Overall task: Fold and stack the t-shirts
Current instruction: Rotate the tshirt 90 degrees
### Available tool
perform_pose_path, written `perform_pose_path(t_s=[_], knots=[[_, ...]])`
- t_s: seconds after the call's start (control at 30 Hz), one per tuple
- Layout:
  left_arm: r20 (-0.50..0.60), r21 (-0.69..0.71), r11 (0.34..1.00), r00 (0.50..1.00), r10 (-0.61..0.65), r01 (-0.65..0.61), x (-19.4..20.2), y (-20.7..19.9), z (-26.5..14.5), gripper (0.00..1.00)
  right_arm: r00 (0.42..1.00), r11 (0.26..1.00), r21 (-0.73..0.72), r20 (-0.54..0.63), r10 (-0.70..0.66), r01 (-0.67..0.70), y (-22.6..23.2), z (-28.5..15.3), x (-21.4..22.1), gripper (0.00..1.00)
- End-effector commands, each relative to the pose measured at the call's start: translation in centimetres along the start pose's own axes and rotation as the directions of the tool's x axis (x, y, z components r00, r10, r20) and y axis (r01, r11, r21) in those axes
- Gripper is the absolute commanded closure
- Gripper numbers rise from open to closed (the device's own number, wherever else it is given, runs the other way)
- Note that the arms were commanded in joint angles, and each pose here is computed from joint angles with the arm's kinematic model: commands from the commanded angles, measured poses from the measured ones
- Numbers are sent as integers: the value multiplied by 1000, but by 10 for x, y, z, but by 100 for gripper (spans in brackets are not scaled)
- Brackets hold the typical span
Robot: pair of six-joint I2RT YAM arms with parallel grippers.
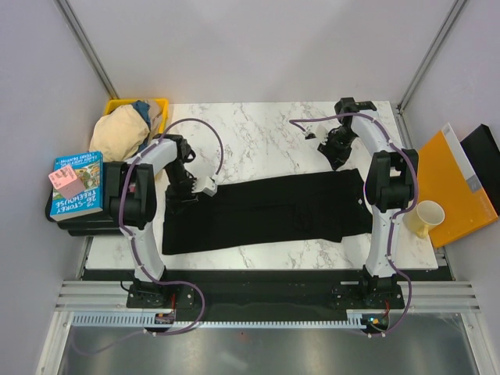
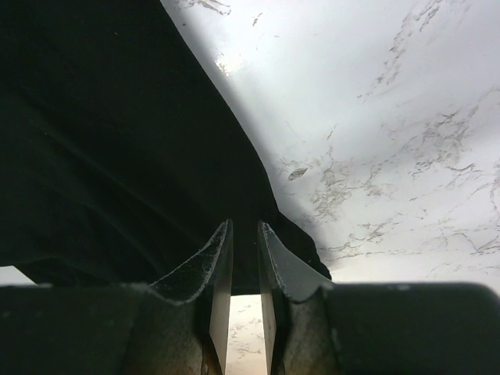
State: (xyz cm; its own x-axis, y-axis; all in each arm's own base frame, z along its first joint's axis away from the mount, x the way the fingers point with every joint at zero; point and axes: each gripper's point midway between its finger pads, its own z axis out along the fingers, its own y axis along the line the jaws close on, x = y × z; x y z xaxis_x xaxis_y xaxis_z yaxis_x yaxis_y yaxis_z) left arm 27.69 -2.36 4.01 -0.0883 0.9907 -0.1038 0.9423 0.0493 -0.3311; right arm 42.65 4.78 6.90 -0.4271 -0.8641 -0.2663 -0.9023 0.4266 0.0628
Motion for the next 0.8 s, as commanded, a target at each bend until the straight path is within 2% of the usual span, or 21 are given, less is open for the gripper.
perform_pose_path(t_s=[0.0, 0.13, 0.23, 0.27, 0.33, 0.53, 0.77], knots=[[-8, 176, 984, 1000, -11, 12, 4, -39, 5, 47, 1000, 1000, 27, 24, -11, 11, 1, -13, -8, 74], [-11, 180, 984, 1000, -13, 15, 4, -38, 6, 54, 1000, 1000, 25, 23, -11, 10, 1, -12, -7, 74], [-10, 180, 983, 1000, -13, 15, 3, -39, 5, 67, 1000, 1000, 26, 24, -13, 12, 2, -13, -8, 76], [-10, 183, 983, 1000, -12, 14, 3, -40, 5, 80, 1000, 1000, 26, 24, -13, 12, 2, -13, -8, 76], [-12, 186, 982, 1000, -19, 21, 3, -41, 3, 98, 1000, 1000, 24, 22, -11, 10, 2, -12, -7, 76], [6, 210, 978, 1000, 3, -4, 2, -54, -3, 98, 1000, 1000, 25, 23, -20, 19, 2, -12, -8, 77], [-53, 232, 972, 997, 56, -43, 17, -70, -1, 98, 1000, 1000, 24, 18, -21, 20, 4, -14, -7, 78]])
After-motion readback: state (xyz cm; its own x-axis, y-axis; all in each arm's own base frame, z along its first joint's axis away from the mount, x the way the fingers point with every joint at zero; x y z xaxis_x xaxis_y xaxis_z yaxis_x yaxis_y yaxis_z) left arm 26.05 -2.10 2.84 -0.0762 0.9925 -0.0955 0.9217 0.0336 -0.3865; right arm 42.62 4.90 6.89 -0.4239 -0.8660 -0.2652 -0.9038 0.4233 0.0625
